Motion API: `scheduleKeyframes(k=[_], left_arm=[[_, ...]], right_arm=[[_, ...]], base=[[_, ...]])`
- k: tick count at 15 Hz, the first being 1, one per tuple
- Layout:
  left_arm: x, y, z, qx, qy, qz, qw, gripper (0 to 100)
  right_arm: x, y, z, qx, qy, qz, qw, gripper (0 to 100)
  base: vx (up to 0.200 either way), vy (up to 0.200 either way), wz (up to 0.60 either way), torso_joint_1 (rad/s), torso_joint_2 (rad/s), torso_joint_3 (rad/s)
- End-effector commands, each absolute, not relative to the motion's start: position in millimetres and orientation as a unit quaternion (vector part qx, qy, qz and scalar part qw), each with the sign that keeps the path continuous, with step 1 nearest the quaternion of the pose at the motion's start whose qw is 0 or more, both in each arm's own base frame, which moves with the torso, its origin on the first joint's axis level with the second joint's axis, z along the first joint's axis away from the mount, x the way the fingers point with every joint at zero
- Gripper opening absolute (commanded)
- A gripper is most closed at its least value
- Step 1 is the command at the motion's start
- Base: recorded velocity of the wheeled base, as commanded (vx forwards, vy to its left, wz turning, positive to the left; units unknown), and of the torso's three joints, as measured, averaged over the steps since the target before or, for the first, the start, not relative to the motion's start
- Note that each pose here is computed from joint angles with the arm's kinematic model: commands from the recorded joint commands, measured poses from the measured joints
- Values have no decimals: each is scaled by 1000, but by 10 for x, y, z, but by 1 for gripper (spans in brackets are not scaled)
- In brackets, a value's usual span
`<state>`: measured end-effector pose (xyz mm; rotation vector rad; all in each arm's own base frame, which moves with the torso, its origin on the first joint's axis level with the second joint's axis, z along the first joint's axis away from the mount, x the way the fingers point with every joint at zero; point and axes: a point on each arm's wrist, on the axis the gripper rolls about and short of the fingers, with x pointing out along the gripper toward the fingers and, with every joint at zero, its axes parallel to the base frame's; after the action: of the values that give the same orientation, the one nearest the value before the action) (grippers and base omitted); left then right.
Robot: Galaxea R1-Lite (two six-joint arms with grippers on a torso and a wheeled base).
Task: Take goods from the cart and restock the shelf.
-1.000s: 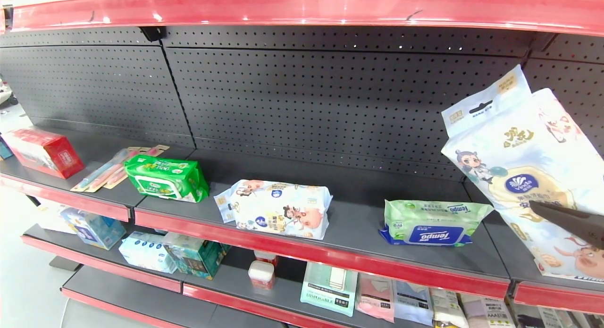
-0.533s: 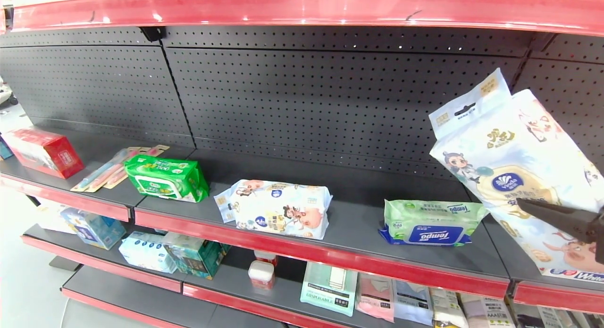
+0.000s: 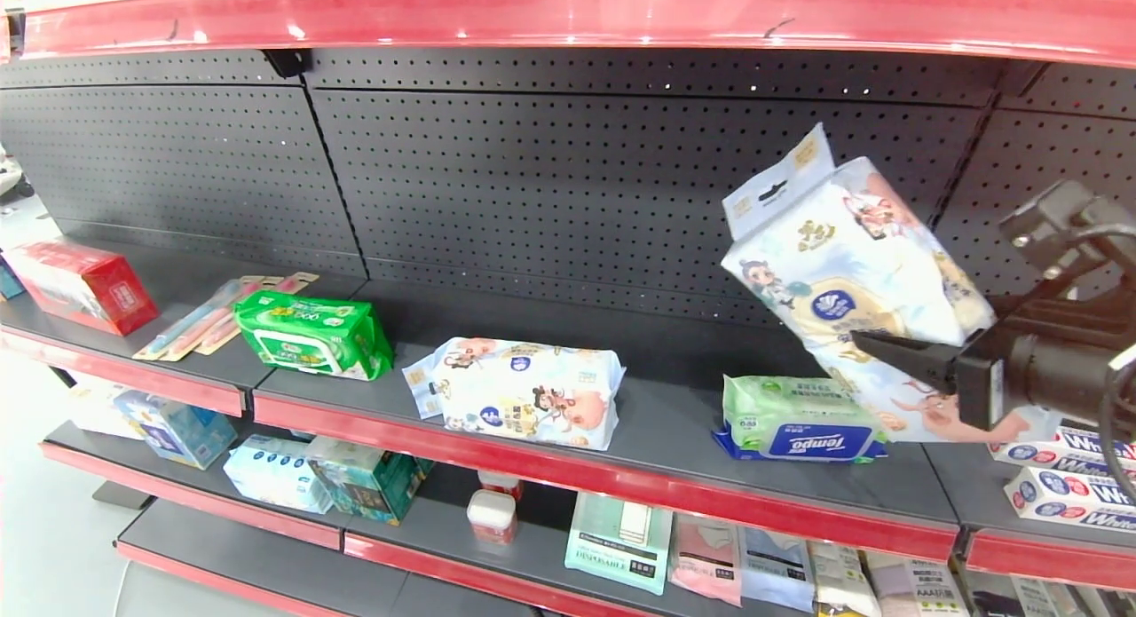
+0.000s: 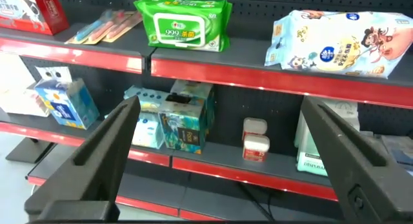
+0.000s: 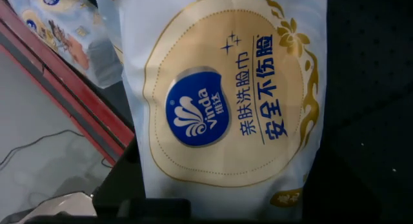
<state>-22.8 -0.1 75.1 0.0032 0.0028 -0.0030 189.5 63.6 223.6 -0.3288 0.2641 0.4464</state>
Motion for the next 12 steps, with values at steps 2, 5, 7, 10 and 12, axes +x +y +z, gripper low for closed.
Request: scheduleKeyframes(k=[2,5,7,10,12], left_arm=[[-228,-1,752,2,2,-2,1000,100],[-228,-1,752,2,2,-2,1000,100],[-228,-1,752,2,2,-2,1000,100],[-228,-1,752,2,2,-2,1000,100],[-228,-1,752,2,2,-2,1000,100]], right_arm=[[2115,841,2009,-168,172,251,938,0],[2304,939,1928,-167,162,254,939,0],[2376,985,1961,-165,154,255,940,0],[2507,1046,2007,-165,147,255,941,0],[2572,1100,2067,-163,136,258,943,0]], base=[[0,0,0,0,0,0],[0,0,0,0,0,0],[0,0,0,0,0,0],[0,0,0,0,0,0],[0,0,0,0,0,0]])
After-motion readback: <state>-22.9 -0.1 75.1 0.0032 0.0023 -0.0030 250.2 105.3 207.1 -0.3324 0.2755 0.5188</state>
